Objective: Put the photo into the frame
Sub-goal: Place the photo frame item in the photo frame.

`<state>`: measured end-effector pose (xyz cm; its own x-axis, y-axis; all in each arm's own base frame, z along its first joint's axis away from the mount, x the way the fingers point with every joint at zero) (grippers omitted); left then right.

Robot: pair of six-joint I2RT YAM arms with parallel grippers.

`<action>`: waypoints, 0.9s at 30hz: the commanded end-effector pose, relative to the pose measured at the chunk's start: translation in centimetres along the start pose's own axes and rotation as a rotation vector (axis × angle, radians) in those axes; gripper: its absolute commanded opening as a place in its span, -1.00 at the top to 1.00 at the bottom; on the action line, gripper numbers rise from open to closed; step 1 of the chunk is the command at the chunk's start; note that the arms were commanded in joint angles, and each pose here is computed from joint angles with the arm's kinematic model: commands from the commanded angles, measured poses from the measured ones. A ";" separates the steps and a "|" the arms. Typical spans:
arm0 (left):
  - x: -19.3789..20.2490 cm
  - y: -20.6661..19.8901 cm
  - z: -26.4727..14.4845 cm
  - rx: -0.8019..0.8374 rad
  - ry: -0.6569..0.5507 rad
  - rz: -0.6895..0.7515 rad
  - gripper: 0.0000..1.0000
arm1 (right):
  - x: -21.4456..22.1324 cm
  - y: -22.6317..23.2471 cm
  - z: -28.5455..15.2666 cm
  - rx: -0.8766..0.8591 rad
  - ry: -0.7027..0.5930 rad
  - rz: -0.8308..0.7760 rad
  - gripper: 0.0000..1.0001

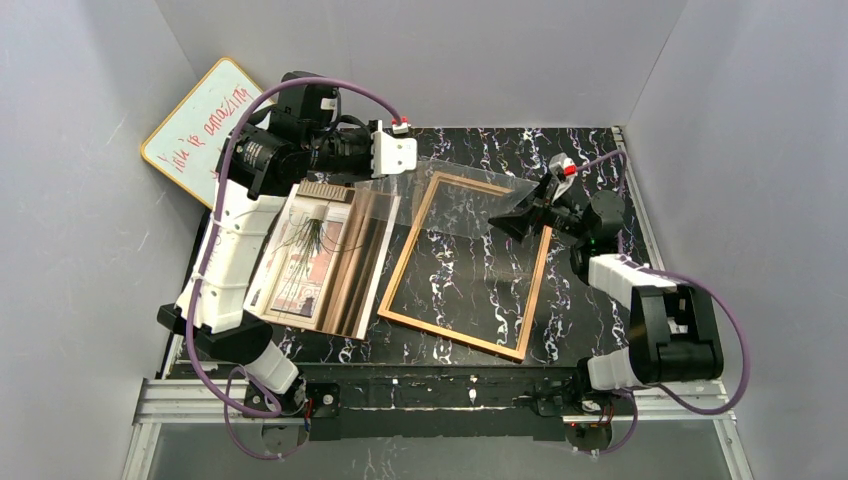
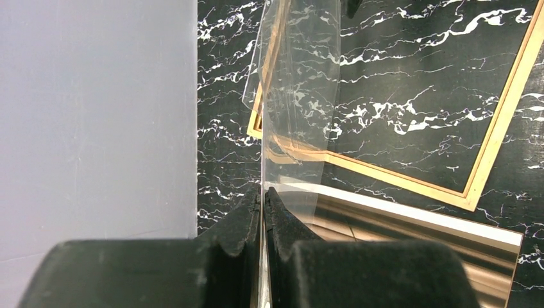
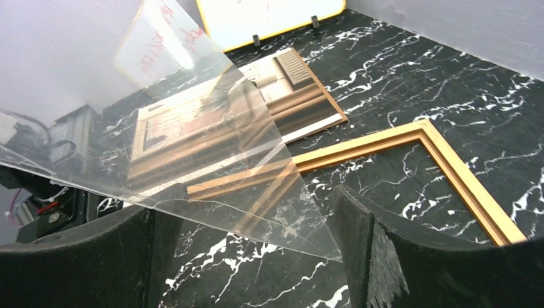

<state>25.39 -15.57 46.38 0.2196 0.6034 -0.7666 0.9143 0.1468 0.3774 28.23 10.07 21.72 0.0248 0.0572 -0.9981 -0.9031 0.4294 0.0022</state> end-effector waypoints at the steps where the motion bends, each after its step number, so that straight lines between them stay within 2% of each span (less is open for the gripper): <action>1: -1.2 -0.3 -1.5 -0.032 -0.033 0.023 1.00 | -3.1 0.3 1.1 -0.118 -0.123 -0.102 -0.73; 3: -1.3 -0.1 -1.4 -0.044 -0.038 0.015 1.00 | -2.9 0.5 1.5 -0.135 -0.118 -0.091 -0.54; 11: -2.5 2.2 0.0 -0.158 -0.138 -0.080 1.00 | -3.0 0.9 2.4 -0.199 -0.095 0.037 0.70; 12: -2.6 2.6 0.4 -0.175 -0.150 -0.095 0.91 | -3.0 0.9 2.4 -0.191 -0.095 0.062 0.86; 13: -2.7 2.9 0.7 -0.188 -0.162 -0.105 0.64 | -3.2 0.9 2.4 -0.185 -0.096 0.092 0.97; 14: -2.7 3.2 1.0 -0.198 -0.164 -0.109 -0.13 | -3.5 1.0 2.5 -0.180 -0.100 0.122 0.97; 15: -2.5 3.6 1.4 -0.225 -0.164 -0.136 -0.72 | -3.9 1.1 2.5 -0.176 -0.101 0.167 0.97; 16: -2.5 4.2 1.7 -0.276 -0.175 -0.175 -0.93 | -4.3 1.1 2.5 -0.174 -0.093 0.218 0.97; 20: -2.1 6.5 2.6 -0.482 -0.194 -0.258 -0.96 | -5.7 0.5 2.6 -0.120 0.024 0.474 0.97; 23: 0.2 8.2 3.8 -0.553 -0.125 -0.371 -0.96 | -5.4 0.5 2.0 -0.055 0.166 0.683 0.97; 27: 5.0 9.6 5.4 -0.554 0.011 -0.557 -0.96 | -4.2 1.1 0.7 -0.012 0.291 0.892 0.97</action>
<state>34.38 -17.55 46.21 -0.0168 0.3871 -0.9219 0.6977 0.6650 0.2665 29.42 11.81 26.80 -0.5506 0.1632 -0.8187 -0.7635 0.2981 0.5729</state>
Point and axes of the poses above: each gripper's point midway between its finger pads, its own z axis out along the fingers, its own y axis along the line the jaws close on, x = y × z, the point moved 10 cm from there along -z, back along the fingers, and after that the axes turned 15 degrees about -z, right-handed, at the moved point
